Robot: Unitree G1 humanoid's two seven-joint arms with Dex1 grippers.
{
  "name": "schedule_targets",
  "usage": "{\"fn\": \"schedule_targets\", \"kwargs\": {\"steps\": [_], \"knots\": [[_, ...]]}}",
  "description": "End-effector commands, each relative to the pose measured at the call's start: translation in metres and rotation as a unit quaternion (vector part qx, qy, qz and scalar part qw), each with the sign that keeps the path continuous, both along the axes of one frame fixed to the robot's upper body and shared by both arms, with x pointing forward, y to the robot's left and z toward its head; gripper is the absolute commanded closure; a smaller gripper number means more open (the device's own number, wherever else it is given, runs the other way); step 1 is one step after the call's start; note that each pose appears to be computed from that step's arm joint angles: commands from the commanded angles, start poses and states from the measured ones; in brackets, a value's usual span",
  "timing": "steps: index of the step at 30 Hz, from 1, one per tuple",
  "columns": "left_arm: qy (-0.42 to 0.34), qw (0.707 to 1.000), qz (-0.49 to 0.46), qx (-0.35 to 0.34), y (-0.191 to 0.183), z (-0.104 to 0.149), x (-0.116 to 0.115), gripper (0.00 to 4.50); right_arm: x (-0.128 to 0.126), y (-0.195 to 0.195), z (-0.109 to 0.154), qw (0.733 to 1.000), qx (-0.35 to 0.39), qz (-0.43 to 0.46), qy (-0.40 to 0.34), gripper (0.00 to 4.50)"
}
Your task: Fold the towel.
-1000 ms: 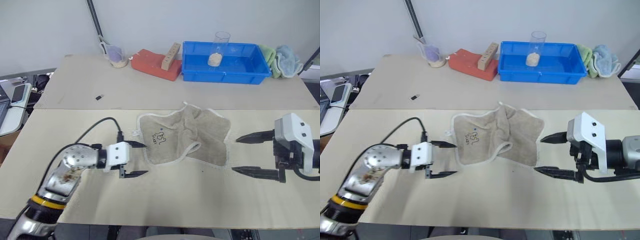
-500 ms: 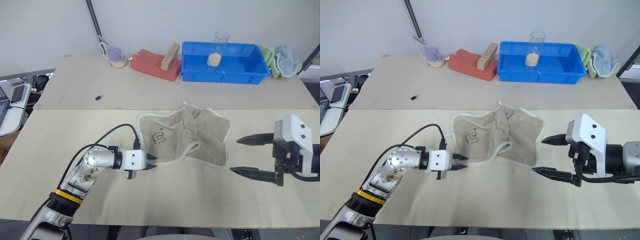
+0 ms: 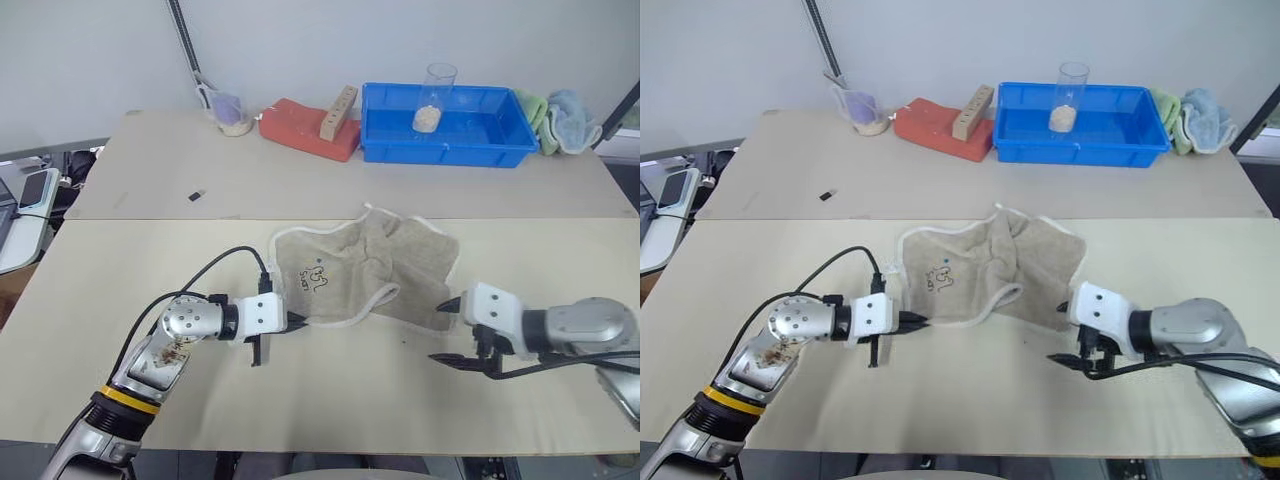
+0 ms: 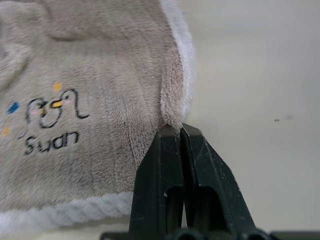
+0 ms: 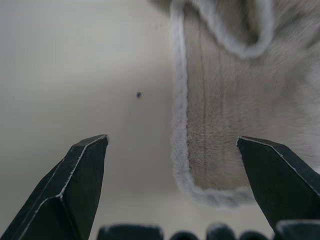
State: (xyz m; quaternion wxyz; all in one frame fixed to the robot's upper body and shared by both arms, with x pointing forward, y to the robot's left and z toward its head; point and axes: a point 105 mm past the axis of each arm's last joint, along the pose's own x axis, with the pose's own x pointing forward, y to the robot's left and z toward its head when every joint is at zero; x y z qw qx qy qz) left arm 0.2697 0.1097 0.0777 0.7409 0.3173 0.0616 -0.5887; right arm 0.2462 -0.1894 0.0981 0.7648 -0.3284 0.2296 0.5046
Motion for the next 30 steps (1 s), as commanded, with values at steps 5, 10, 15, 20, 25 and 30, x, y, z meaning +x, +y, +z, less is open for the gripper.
{"fn": "schedule_targets", "kwargs": {"steps": [5,10,15,20,25,30], "knots": [[-0.008,1.000,0.012,-0.012,0.008,0.007,-0.006,4.50,0.017,-0.015,-0.011,0.999,-0.026,-0.018,0.010,0.80],[-0.005,1.000,0.016,-0.013,0.012,0.005,-0.008,4.50,0.021,-0.018,-0.015,0.999,-0.036,-0.022,0.009,2.53],[-0.002,0.999,0.030,-0.012,0.020,0.003,-0.006,4.50,0.024,-0.019,-0.013,0.999,-0.038,-0.026,0.000,4.26],[0.013,0.998,0.060,-0.015,0.039,0.011,0.001,4.50,0.021,-0.018,0.006,0.999,-0.006,-0.033,0.004,4.47],[0.080,0.993,0.079,-0.024,0.068,0.041,0.005,4.50,-0.006,-0.024,0.050,0.998,0.039,-0.031,0.040,4.47],[0.125,0.985,0.102,-0.057,0.087,0.084,0.020,4.50,-0.015,-0.037,0.109,0.992,0.098,-0.067,0.049,4.47]]}}
